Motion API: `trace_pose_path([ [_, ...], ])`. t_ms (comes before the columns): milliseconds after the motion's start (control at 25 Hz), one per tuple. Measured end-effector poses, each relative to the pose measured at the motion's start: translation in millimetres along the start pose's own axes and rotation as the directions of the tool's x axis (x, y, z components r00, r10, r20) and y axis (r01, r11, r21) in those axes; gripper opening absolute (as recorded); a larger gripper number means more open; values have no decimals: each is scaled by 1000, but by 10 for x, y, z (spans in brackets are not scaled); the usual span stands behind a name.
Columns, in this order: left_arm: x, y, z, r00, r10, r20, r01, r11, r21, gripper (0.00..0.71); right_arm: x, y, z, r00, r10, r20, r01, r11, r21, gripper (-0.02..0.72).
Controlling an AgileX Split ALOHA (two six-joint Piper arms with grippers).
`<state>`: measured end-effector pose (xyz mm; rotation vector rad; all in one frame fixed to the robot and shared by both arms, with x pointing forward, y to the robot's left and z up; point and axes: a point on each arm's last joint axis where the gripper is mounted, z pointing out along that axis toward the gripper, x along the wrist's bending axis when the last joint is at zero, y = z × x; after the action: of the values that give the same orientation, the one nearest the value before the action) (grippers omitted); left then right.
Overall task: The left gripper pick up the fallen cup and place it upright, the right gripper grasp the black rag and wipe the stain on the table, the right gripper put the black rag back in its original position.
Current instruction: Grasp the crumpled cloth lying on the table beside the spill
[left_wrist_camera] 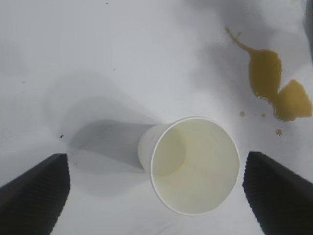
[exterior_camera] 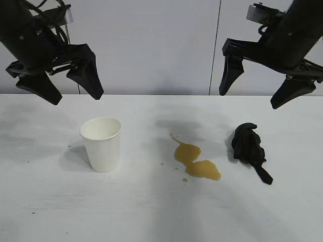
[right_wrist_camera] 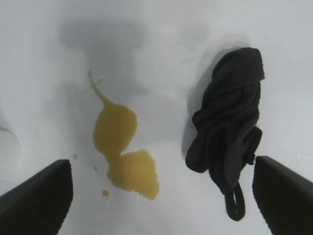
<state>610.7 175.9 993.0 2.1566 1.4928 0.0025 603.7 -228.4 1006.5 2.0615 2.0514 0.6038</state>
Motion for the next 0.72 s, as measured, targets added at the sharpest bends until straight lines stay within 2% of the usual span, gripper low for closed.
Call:
trace_pose_path([
  [160, -24, 3, -1, 999, -32, 26, 32, 999, -2, 694, -100, 3, 165, 995, -4, 96, 3, 1000, 10, 641],
  [360, -32, 2, -1, 999, -39, 35, 39, 999, 1, 694, -164, -73, 586, 992, 10, 123, -22, 995, 93, 633],
  [480, -32, 2, -1, 999, -39, 35, 39, 999, 1, 694, -191, -109, 809, 991, 28, 128, -42, 993, 109, 602],
  [720, -35, 7, -4, 998, -41, 37, 41, 999, -2, 694, -218, -178, 1111, 991, 58, 121, -74, 989, 131, 398],
])
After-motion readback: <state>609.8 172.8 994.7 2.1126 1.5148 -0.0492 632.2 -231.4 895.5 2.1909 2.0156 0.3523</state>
